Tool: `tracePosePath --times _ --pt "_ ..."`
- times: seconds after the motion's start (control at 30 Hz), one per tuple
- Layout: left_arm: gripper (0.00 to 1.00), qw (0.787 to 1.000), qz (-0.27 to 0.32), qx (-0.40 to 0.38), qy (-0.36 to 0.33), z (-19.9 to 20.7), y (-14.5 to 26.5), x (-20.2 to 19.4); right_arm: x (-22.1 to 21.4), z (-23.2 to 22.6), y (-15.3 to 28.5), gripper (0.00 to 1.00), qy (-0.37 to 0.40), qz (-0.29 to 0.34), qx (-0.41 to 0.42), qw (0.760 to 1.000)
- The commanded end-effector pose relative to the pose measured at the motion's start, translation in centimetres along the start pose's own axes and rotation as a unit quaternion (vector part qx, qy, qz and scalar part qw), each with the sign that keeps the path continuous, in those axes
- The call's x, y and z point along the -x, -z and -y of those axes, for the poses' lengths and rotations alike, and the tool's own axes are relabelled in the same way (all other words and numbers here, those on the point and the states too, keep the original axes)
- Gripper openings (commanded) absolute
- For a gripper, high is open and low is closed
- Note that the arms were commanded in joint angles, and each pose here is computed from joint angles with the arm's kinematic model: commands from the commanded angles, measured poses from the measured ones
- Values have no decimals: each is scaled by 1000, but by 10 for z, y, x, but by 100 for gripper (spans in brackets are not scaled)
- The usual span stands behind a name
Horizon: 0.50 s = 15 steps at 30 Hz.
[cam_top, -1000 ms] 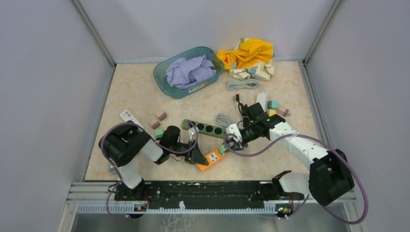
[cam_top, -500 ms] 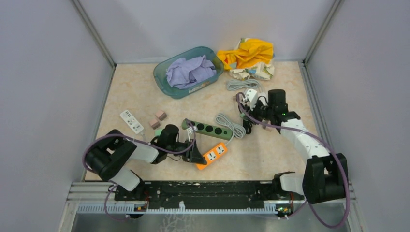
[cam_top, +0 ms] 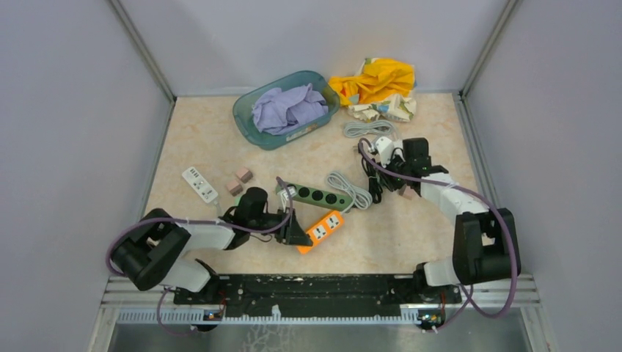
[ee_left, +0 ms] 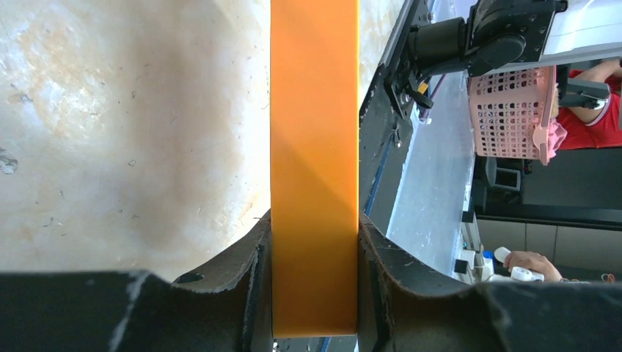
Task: Pull the plug off the socket
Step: Place the plug at the center of the board.
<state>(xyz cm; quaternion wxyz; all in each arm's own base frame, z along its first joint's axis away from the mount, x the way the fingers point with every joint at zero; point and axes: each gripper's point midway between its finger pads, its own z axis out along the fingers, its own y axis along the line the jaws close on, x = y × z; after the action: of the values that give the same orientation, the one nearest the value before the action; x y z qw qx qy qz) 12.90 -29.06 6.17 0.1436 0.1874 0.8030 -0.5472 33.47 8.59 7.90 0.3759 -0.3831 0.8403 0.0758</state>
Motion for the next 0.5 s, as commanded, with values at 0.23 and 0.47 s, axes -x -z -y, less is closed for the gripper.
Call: tracePosePath --times 0.23,0.47 --pt "0 996 63 1 -59 24 10 39 10 17 1 62 -1 -8 -19 1000" --pt "0 992 100 25 -73 27 28 65 31 20 14 69 2 31 -33 999"
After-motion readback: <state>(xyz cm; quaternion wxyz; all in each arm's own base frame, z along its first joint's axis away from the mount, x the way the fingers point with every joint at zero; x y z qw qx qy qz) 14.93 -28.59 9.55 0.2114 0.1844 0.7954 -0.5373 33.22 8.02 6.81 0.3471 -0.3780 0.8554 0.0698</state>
